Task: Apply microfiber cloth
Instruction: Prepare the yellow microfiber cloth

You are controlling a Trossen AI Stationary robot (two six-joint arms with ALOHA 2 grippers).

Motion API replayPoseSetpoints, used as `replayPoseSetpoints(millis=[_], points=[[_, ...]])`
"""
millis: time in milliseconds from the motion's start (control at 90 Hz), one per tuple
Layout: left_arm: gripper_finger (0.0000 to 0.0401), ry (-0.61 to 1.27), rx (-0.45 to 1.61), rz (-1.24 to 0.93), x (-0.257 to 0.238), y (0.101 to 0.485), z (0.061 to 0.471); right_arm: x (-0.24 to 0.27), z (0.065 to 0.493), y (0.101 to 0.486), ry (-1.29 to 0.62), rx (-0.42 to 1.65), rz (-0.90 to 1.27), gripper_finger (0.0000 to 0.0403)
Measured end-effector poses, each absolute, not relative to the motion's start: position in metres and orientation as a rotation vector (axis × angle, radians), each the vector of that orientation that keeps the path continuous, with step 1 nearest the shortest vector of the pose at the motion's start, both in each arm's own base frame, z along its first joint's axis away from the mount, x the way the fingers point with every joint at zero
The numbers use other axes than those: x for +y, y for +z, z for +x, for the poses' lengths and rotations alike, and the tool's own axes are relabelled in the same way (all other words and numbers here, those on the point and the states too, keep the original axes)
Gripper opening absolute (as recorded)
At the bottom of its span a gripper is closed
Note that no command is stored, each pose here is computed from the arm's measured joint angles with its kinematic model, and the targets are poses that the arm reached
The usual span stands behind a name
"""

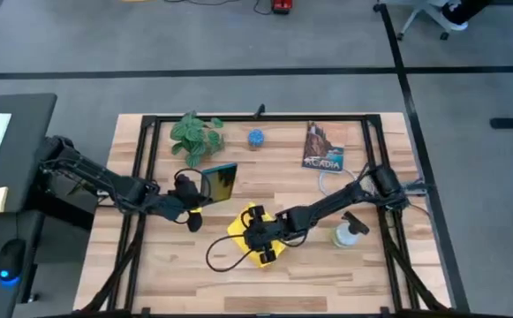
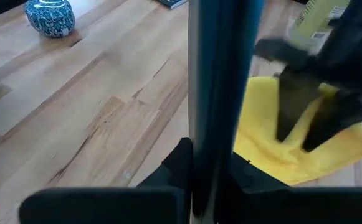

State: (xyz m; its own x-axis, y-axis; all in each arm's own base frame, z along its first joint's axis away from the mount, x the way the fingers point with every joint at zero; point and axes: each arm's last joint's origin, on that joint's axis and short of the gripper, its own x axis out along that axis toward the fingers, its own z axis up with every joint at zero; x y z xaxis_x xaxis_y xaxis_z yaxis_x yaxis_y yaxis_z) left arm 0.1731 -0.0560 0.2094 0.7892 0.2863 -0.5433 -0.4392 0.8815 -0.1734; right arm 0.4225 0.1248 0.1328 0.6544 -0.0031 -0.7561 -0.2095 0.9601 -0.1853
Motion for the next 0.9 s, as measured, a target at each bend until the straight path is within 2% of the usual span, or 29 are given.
replayPoseSetpoints(millis=[122,278,322,644,900], points=[[0.0014,0.397,0.533,-0.300,-0.056,0.209,0.173,0.124,0.426,0.127,0.053,0.884,-0.256,0.0127],[0.0014,0.396,0.532,-0.300,-0.056,0.209,0.173,0.124,0.427,0.136,0.021,0.915,-0.235,0.0029],[0.0014,0.397,0.533,-0.300,-0.056,0.209,0.173,0.125,0.428,0.144,0.021,0.917,-0.235,0.0012],[0.0014,0.397,0.533,-0.300,-0.056,0.209,0.173,0.135,0.430,0.225,0.066,0.713,-0.243,0.0001],[0.0014,0.397,0.536,-0.298,-0.056,0.209,0.173,0.153,0.422,0.219,0.242,0.764,-0.235,0.0002]])
